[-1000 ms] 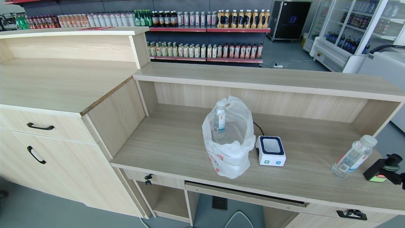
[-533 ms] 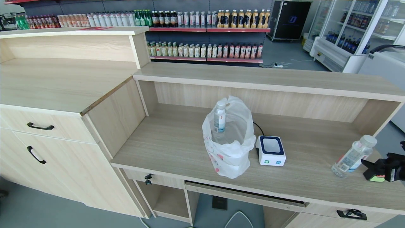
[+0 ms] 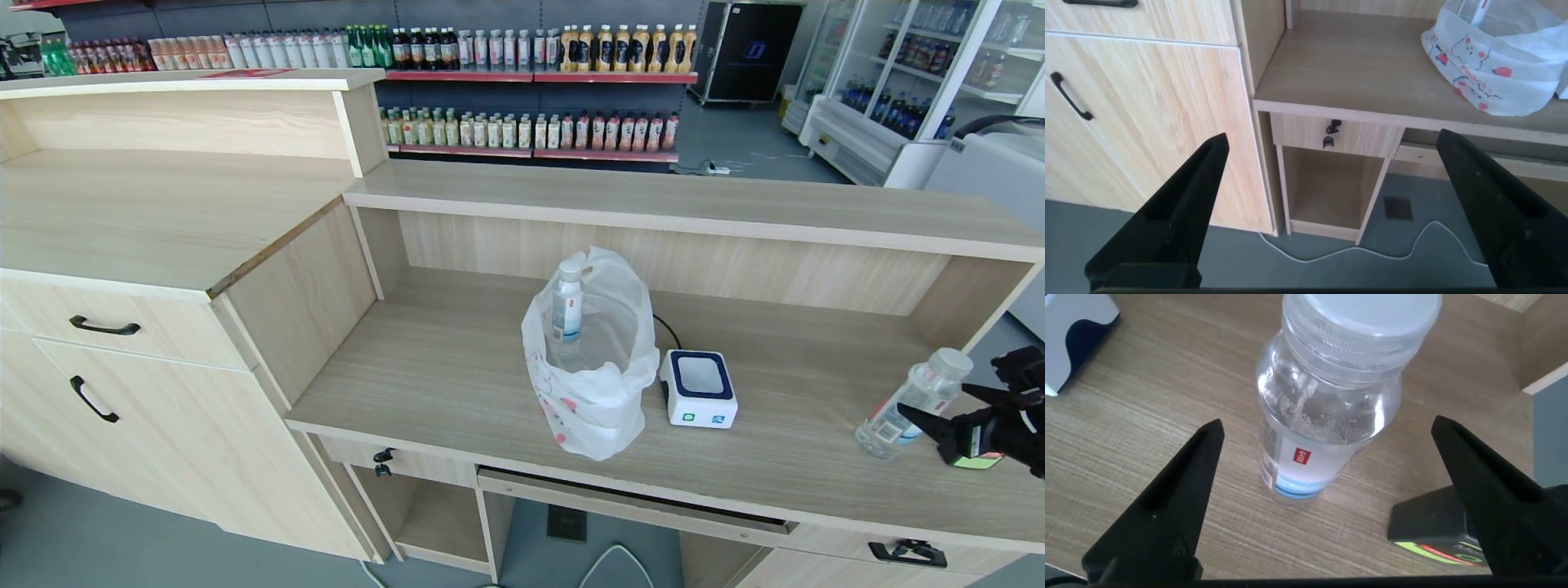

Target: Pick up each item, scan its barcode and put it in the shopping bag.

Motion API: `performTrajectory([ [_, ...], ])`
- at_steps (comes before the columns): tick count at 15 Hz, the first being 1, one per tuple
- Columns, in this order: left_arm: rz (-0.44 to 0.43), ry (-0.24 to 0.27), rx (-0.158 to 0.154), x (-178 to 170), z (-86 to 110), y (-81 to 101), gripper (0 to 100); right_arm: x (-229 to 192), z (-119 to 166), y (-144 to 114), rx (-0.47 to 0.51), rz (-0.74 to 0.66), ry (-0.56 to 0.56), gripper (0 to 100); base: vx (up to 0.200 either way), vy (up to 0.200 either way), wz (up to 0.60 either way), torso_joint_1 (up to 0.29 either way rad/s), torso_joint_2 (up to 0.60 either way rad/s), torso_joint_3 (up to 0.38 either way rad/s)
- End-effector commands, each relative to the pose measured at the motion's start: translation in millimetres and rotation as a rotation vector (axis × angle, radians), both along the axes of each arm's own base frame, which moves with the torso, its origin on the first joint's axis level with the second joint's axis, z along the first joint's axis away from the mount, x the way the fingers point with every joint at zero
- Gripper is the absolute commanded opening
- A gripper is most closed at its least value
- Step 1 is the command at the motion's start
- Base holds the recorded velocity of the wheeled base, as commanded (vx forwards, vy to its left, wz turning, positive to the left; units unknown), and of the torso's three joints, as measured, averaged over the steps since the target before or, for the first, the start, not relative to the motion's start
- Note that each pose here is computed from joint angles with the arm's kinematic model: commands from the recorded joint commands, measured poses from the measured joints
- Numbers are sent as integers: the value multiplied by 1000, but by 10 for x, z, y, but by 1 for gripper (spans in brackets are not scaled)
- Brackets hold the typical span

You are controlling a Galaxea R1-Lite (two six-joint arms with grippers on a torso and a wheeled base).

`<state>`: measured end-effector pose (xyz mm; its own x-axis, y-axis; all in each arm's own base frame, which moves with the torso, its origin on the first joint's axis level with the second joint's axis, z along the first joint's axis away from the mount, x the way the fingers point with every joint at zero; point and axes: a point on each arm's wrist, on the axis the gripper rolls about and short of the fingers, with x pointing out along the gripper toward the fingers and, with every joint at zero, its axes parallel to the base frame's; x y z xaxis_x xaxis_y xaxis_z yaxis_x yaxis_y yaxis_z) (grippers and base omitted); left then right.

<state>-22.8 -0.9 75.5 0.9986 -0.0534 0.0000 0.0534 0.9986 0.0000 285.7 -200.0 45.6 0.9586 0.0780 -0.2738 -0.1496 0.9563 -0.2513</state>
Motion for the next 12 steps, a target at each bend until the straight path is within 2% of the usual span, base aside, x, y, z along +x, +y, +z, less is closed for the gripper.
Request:
performTrajectory([
  [1, 0, 2, 0, 1, 0, 0, 100, 79, -49, 2, 0, 14, 0, 100, 0, 0, 0, 0, 0, 0],
  [9, 0, 2, 0, 1, 0, 0, 100, 199, -137, 72, 16, 48, 10, 100, 0, 0, 0, 0, 0, 0],
  [12, 0, 2, 0, 1, 0, 0, 100, 258, -134, 93, 18, 55, -20, 100, 0, 0, 0, 0, 0, 0],
])
